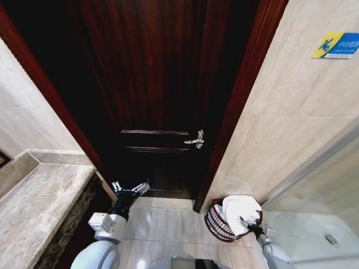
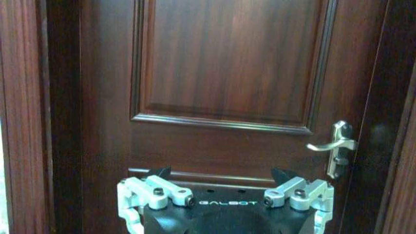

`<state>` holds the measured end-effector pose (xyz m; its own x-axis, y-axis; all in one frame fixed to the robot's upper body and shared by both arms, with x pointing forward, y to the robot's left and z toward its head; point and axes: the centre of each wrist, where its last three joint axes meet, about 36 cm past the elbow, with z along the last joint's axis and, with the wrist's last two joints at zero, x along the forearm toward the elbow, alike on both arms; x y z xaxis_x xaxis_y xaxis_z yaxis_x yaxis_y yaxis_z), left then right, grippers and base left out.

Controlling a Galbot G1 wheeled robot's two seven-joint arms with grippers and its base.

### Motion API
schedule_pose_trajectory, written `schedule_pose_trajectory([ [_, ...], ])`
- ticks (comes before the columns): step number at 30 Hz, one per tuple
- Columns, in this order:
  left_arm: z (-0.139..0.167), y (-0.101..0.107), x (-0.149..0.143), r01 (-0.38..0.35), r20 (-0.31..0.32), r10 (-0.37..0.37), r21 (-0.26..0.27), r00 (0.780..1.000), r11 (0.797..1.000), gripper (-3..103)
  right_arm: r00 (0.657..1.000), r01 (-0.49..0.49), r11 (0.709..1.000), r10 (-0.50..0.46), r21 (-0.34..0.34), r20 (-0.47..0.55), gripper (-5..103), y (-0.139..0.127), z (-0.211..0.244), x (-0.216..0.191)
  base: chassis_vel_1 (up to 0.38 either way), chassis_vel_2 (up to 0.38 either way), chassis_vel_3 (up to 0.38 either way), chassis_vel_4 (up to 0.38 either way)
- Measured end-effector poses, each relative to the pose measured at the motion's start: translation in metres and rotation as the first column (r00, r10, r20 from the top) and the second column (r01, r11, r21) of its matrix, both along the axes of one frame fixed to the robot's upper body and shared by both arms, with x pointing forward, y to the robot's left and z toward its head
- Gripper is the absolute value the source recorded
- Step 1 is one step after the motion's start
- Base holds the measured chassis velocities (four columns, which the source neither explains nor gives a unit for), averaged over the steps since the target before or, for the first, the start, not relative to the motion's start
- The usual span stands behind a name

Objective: Discard the used towel into the hamper.

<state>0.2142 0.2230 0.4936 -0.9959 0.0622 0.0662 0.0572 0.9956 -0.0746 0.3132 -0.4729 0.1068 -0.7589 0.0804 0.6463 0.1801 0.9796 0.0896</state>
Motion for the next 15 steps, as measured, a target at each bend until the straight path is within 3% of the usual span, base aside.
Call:
schedule_pose_trajectory([
  [6, 0.0, 0.0, 0.0, 0.0, 0.0, 0.0, 0.0, 1.0, 1.0, 100, 0.998, -0.002, 1.0, 0.003, 0.03, -0.055, 100, -0.002, -0.01, 0.027, 0.0, 0.0, 0.0, 0.0],
  [15, 0.0, 0.0, 0.0, 0.0, 0.0, 0.0, 0.0, 1.0, 1.0, 100, 0.981, 0.04, 0.996, -0.024, 0.079, -0.194, 100, 0.022, -0.012, 0.071, 0.0, 0.0, 0.0, 0.0],
])
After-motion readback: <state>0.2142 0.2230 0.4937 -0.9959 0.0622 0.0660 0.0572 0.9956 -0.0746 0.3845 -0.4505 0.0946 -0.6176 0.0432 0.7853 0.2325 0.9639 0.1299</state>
